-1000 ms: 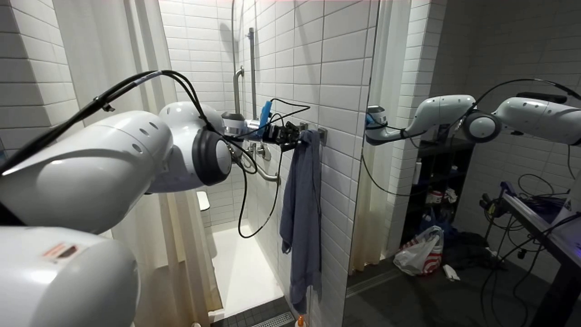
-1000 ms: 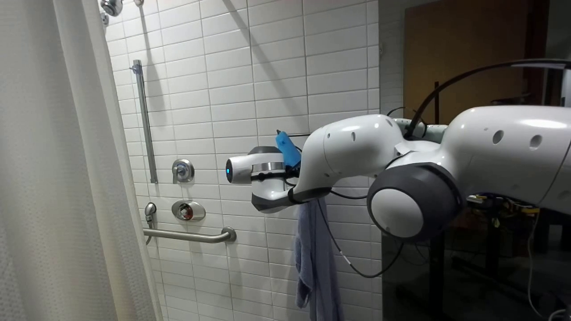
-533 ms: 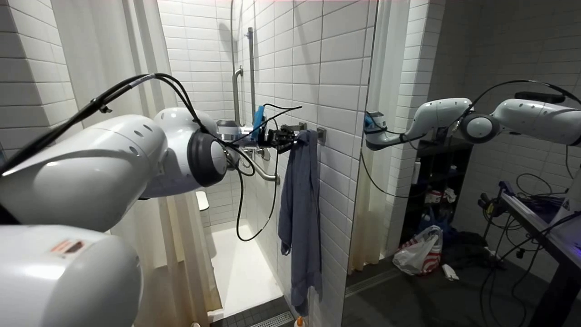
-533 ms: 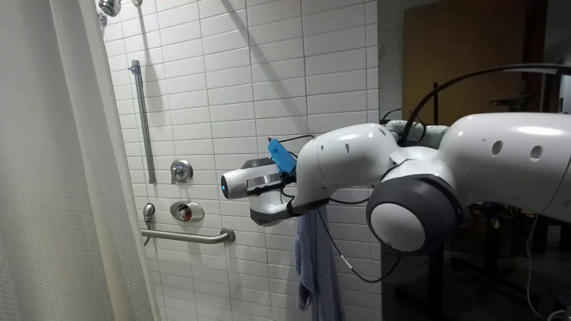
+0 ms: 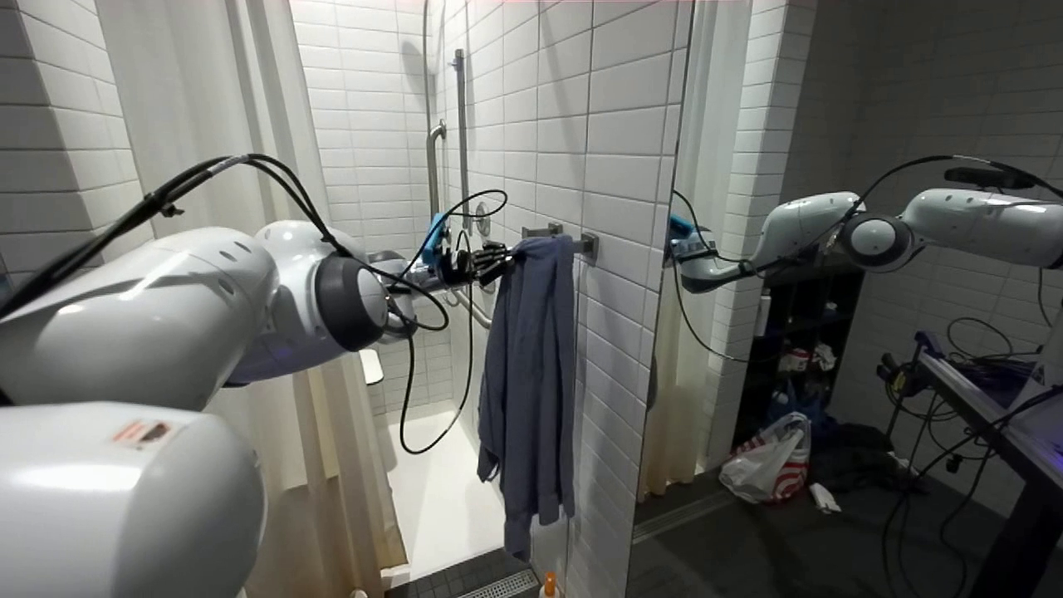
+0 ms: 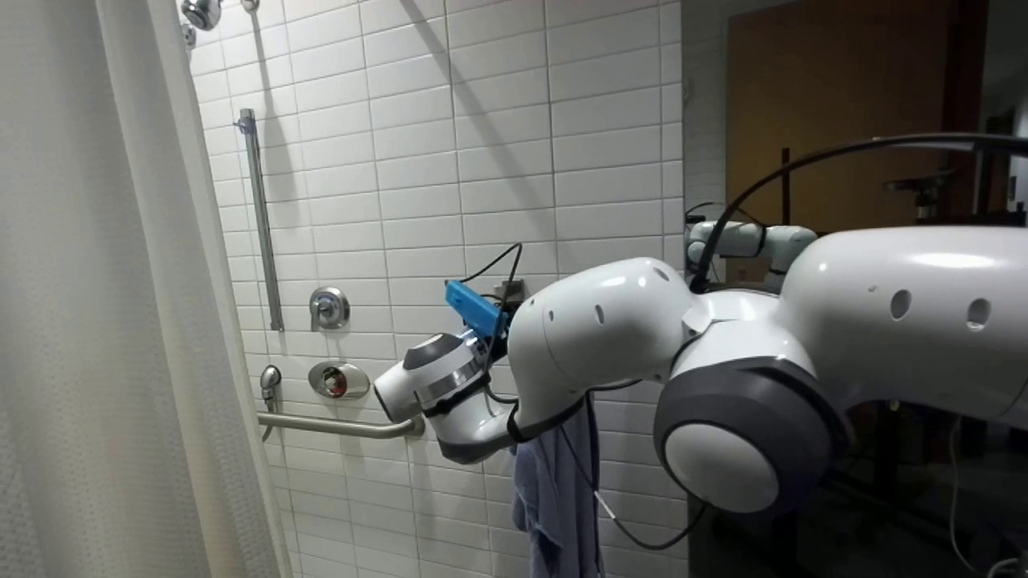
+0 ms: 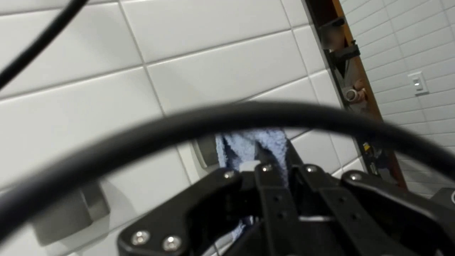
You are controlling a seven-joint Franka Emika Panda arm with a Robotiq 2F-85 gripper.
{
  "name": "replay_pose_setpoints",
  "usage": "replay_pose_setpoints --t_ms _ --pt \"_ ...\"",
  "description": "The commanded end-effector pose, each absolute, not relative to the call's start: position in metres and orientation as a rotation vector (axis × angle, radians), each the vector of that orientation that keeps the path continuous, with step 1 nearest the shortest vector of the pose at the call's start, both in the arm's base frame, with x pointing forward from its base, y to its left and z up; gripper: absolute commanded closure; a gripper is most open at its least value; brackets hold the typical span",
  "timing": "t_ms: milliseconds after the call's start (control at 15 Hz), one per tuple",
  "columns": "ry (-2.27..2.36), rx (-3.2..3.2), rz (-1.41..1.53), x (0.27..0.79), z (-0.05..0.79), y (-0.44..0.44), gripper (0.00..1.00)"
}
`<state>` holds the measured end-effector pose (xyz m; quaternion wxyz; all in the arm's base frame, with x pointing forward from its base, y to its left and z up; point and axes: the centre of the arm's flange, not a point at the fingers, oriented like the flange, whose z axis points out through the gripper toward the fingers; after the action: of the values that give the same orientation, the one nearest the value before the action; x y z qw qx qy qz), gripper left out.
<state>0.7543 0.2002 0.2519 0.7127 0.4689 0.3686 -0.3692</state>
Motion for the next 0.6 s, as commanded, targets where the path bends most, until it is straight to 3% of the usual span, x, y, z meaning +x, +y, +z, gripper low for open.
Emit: replay_pose_setpoints --t_ms 0,200,400,533 --pt "0.793 0.956 -0.874 0.776 0.235 0.236 0.95" --pt "0.777 0.913 -0.889 0.773 0.221 0.223 0.88" --pt "0.778 0.862 -0.914 0.764 0.206 0.211 0.98" --pt "0.738 0.834 -0.9 0.762 0.207 0.206 0.98"
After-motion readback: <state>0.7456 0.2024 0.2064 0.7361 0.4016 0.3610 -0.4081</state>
